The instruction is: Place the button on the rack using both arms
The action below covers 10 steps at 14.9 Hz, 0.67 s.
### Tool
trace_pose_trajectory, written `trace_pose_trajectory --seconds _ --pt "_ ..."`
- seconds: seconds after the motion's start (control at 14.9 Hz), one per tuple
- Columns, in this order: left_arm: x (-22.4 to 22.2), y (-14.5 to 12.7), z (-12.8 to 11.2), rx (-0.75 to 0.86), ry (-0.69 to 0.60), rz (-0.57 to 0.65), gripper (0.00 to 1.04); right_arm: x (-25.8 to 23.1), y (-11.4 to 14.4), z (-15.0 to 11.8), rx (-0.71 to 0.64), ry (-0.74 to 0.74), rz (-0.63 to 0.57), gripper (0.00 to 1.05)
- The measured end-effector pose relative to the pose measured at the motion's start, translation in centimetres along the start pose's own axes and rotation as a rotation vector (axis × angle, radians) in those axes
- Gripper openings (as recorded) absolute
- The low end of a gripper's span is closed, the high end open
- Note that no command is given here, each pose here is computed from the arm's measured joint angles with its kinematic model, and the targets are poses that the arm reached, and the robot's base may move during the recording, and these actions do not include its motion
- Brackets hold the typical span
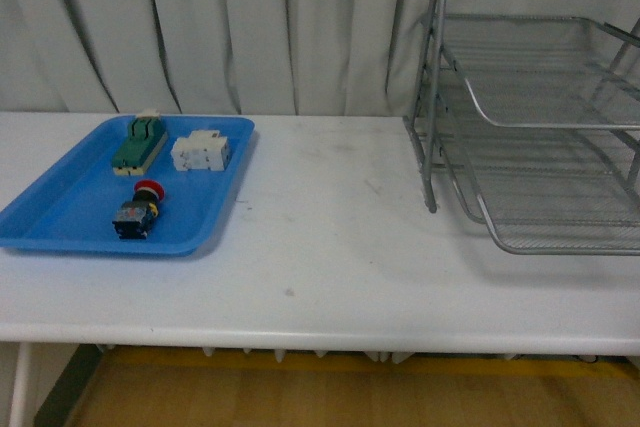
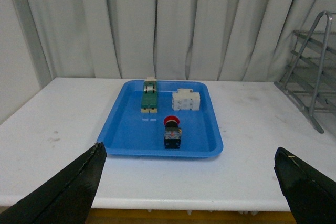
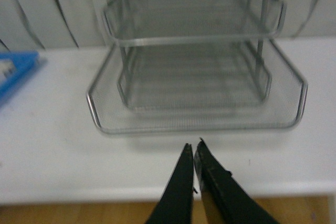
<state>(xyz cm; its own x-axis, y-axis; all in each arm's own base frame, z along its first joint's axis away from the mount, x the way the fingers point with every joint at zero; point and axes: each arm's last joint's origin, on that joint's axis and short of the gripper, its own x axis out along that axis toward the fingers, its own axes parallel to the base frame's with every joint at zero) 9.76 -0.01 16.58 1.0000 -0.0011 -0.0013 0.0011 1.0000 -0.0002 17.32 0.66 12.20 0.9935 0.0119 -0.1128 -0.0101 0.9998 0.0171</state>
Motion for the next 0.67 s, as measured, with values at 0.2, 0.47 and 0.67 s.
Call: trace_pose_trajectory --seconds 0.2,0.47,0.67 --pt "0.0 0.0 0.0 0.0 0.0 0.0 0.98 -1.3 -0.6 2.5 -0.01 -0.125 -0.014 0.02" --pt "0.0 0.0 0.0 0.0 0.0 0.0 0.98 -3.3 -0.6 3.8 -0.01 -0.144 -0.014 0.02" --pt "0.0 0.0 0.0 0.0 0.0 0.0 0.98 -4.7 -0.6 4.0 -0.01 -0.114 -0.014 0.02"
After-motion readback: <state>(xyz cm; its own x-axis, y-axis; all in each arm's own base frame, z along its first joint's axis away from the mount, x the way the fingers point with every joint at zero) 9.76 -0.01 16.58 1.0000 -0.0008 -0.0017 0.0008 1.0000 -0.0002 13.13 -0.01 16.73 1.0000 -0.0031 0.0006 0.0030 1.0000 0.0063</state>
